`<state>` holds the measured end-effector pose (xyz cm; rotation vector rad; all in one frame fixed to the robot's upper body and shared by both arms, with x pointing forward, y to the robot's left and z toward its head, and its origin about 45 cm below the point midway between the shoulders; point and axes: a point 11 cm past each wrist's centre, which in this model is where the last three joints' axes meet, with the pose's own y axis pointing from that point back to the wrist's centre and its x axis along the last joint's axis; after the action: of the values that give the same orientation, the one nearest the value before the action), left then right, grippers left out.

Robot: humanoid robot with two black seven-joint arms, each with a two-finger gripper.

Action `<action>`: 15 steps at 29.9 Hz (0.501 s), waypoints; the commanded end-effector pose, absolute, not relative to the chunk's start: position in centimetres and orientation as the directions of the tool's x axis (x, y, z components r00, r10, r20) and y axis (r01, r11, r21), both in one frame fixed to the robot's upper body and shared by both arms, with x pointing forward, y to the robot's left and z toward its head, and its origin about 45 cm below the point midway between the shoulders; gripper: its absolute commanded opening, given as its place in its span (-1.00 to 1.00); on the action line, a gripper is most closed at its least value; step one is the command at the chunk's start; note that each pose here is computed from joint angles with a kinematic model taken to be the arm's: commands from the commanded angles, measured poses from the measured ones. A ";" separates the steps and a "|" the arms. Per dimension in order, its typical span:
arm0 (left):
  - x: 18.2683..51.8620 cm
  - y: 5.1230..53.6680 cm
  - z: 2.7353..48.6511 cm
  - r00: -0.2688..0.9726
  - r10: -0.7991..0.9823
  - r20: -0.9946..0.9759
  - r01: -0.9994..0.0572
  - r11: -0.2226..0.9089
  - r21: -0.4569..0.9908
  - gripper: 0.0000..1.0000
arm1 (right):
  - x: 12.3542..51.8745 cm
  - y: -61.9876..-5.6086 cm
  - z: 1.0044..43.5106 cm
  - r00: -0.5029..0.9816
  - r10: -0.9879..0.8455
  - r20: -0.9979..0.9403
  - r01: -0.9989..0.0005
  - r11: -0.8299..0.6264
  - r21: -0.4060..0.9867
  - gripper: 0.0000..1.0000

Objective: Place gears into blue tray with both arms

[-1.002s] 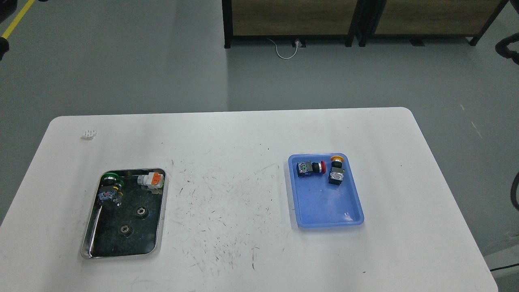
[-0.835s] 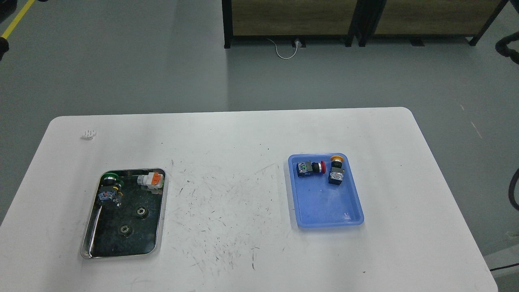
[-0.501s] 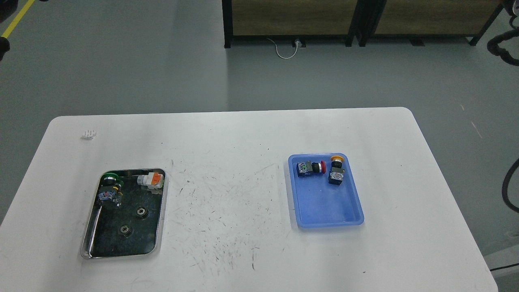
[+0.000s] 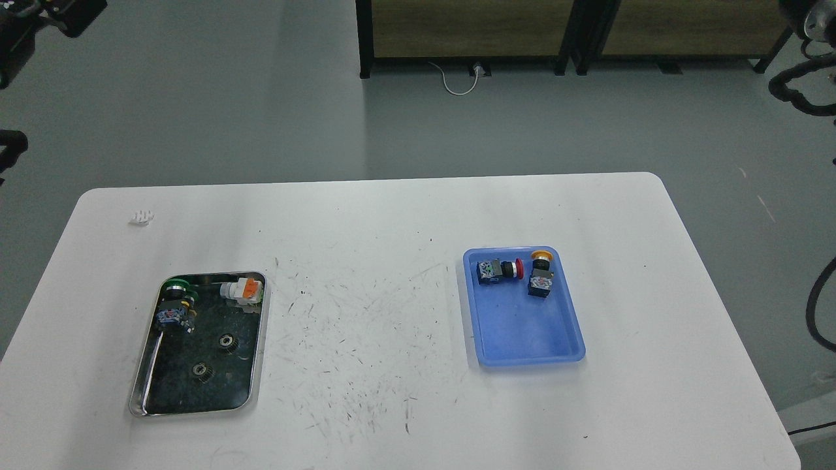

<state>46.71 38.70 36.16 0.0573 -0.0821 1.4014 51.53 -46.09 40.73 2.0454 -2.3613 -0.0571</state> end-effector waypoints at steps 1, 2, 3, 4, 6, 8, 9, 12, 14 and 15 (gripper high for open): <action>45.2 38.5 32.4 0.220 0.969 0.110 -0.974 0.213 0.074 0.98 | 51.6 -45.8 40.5 -0.132 -0.991 0.011 -0.990 0.133 0.056 0.99; 44.7 38.6 31.8 0.230 0.966 0.117 -0.971 0.220 0.090 0.98 | 51.7 -45.5 40.5 -0.127 -0.992 0.015 -0.990 0.128 0.062 0.99; 44.2 38.8 31.2 0.238 0.963 0.123 -0.969 0.226 0.104 0.97 | 51.8 -45.3 40.5 -0.123 -0.992 0.019 -0.990 0.124 0.067 0.99; 43.5 38.9 30.1 0.249 0.959 0.133 -0.964 0.233 0.127 0.97 | 51.9 -45.2 40.5 -0.120 -0.992 0.026 -0.990 0.121 0.070 0.99; 42.0 38.6 28.0 0.292 0.944 0.151 -0.949 0.266 0.171 0.97 | 52.0 -44.9 40.8 -0.114 -0.993 0.039 -0.991 0.117 0.071 0.99; 40.0 38.6 26.0 0.341 0.924 0.171 -0.927 0.299 0.228 0.97 | 52.2 -44.5 40.9 -0.107 -0.993 0.051 -0.991 0.111 0.074 0.99; 38.7 38.8 25.0 0.365 0.914 0.179 -0.913 0.314 0.259 0.97 | 52.4 -44.1 40.9 -0.100 -0.993 0.055 -0.992 0.104 0.075 0.99; 35.1 38.8 22.5 0.432 0.879 0.201 -0.874 0.352 0.336 0.97 | 52.6 -43.5 40.9 -0.092 -0.994 0.057 -0.992 0.097 0.079 0.99; 33.0 38.8 21.6 0.469 0.856 0.218 -0.855 0.378 0.356 0.97 | 52.6 -43.5 40.9 -0.095 -0.994 0.059 -0.991 0.100 0.085 0.99; 32.2 38.9 21.2 0.482 0.847 0.224 -0.848 0.386 0.364 0.96 | 52.6 -43.6 40.9 -0.099 -0.993 0.060 -0.991 0.104 0.085 0.99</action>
<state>34.84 38.82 22.46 0.4259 0.0076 1.1285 52.60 -43.58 40.94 2.0470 -2.2540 -0.0327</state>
